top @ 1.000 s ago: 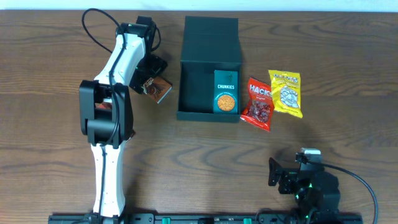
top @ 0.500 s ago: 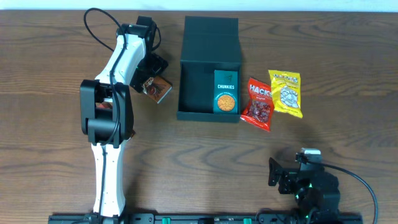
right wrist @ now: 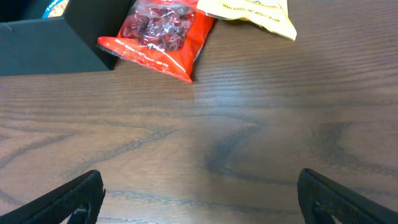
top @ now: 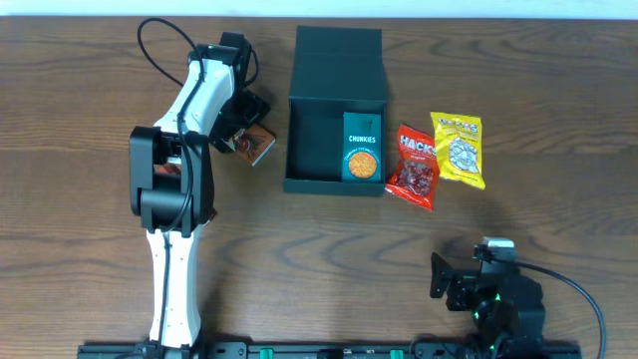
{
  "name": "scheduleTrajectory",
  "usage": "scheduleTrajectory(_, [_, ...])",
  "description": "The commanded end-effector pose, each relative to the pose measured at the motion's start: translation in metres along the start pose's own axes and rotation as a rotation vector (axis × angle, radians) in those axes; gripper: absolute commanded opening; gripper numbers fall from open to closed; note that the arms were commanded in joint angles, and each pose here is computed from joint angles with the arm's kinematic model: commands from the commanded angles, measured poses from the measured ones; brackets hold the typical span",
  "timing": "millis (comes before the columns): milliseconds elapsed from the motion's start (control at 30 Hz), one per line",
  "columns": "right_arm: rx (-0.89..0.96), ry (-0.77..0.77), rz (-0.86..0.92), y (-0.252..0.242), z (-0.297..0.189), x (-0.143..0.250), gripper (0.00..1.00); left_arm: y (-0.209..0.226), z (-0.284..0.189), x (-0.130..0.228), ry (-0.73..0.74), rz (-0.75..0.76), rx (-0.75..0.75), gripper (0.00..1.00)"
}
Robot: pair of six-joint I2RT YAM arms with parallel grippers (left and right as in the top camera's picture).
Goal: Pack container
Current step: 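Move the left gripper to the Pocky box and grasp it, then lower the Pocky box into the black box beside the Chunkies box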
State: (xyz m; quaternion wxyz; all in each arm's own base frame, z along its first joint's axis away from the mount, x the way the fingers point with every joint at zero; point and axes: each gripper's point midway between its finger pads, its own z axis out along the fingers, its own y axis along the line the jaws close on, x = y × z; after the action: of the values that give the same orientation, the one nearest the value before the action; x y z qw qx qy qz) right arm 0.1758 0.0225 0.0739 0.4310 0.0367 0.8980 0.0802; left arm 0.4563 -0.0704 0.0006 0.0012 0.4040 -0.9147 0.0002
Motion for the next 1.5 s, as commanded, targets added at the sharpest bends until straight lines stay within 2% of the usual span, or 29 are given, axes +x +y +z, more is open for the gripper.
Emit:
scheduleTrajectory(0, [0.007, 0.012, 0.022, -0.002, 0.002, 0.005, 0.99, 0.004, 0.01, -0.001, 0.004, 0.004, -0.024, 0.89])
scheduleTrajectory(300, [0.007, 0.012, 0.022, -0.002, 0.002, 0.005, 0.99, 0.001, 0.01, -0.003, -0.006, 0.086, -0.013, 0.82])
scheduleTrajectory(567, [0.007, 0.012, 0.022, -0.002, 0.002, 0.005, 0.99, -0.002, 0.007, -0.006, -0.017, 0.138, -0.002, 0.82])
scheduleTrajectory(767, [0.007, 0.012, 0.022, -0.002, 0.002, 0.005, 0.99, -0.02, -0.027, -0.017, -0.068, 0.205, 0.059, 0.81])
scheduleTrajectory(967, [0.007, 0.012, 0.022, -0.002, 0.002, 0.005, 0.99, -0.045, -0.071, -0.016, -0.144, 0.355, 0.103, 0.77])
scheduleTrajectory(1200, [0.007, 0.012, 0.022, -0.002, 0.002, 0.005, 0.99, -0.081, -0.122, 0.024, -0.202, 0.531, 0.172, 0.78])
scheduleTrajectory(1467, [0.007, 0.012, 0.022, -0.002, 0.002, 0.005, 0.99, -0.1, -0.129, 0.091, -0.181, 0.717, 0.162, 0.79])
